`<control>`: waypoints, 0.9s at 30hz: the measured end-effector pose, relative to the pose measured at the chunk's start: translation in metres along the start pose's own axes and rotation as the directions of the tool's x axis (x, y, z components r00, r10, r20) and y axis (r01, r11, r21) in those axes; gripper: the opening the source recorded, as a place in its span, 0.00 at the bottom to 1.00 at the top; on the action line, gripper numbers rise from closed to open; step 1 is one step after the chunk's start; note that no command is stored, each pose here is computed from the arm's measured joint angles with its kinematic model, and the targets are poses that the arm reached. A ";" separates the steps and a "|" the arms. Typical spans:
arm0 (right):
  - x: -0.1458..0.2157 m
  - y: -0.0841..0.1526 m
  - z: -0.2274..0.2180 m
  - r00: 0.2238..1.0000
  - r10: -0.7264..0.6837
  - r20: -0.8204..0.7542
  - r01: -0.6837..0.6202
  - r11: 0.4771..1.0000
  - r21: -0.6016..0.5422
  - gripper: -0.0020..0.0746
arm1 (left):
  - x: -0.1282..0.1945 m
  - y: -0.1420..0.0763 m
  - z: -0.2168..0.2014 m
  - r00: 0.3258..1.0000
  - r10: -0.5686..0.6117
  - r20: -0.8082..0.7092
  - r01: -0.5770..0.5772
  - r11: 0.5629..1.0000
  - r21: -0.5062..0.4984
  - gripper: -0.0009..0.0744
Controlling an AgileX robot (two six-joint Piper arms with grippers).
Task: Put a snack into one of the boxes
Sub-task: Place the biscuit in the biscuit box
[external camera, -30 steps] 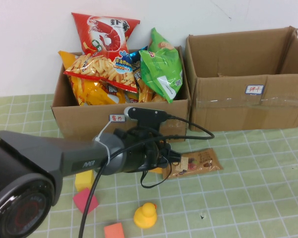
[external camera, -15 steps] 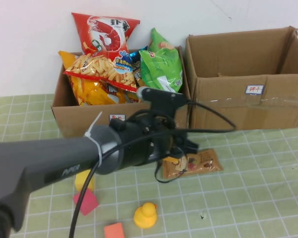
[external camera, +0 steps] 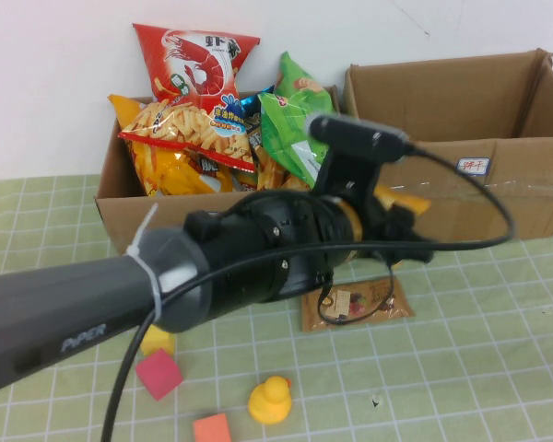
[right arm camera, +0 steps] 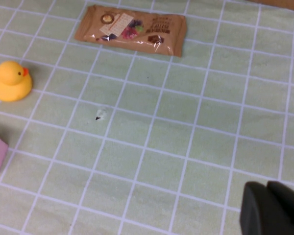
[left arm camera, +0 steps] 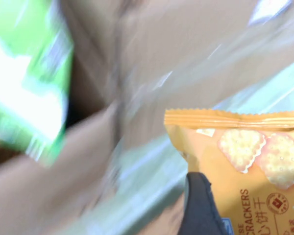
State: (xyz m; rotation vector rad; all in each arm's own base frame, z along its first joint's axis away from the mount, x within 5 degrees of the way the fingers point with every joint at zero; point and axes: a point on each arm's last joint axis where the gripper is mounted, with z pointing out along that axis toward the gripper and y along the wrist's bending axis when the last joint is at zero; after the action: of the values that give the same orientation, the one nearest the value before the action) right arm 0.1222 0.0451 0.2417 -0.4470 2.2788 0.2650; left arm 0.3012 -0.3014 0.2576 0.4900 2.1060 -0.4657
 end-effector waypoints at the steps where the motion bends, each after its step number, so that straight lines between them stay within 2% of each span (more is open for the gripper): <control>1: 0.000 0.000 0.000 1.000 0.000 0.000 0.000 1.000 0.000 0.02 | -0.004 -0.002 -0.002 1.000 0.015 0.023 -0.015 1.000 0.021 0.53; 4: 0.001 0.000 0.000 1.000 0.000 -0.002 0.000 1.000 0.000 0.02 | -0.024 -0.010 -0.006 0.993 0.054 0.108 -0.062 0.995 0.073 0.53; 9: 0.001 0.000 0.000 1.000 0.000 -0.002 0.000 1.000 0.000 0.02 | -0.060 -0.020 -0.016 0.967 0.090 0.237 -0.117 0.988 0.102 0.53; 14: 0.001 0.000 0.000 1.000 0.000 -0.002 0.000 1.000 0.000 0.02 | -0.090 -0.024 -0.011 0.935 0.128 0.331 -0.165 0.983 0.086 0.53; 22: 0.001 0.000 0.000 1.000 0.000 -0.002 0.000 1.000 0.000 0.02 | -0.115 -0.012 0.019 0.911 0.128 0.393 -0.153 0.988 0.033 0.53; 27: 0.001 0.000 0.000 1.000 0.000 -0.002 0.000 1.000 0.000 0.02 | -0.121 -0.005 0.047 0.859 0.265 0.438 -0.284 0.959 -0.024 0.53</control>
State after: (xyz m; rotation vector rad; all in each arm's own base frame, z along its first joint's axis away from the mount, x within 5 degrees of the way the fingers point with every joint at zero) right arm 0.1220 0.0450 0.2410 -0.4472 2.2809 0.2650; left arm 0.3939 -0.3491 0.3352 0.6356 1.5658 -0.4087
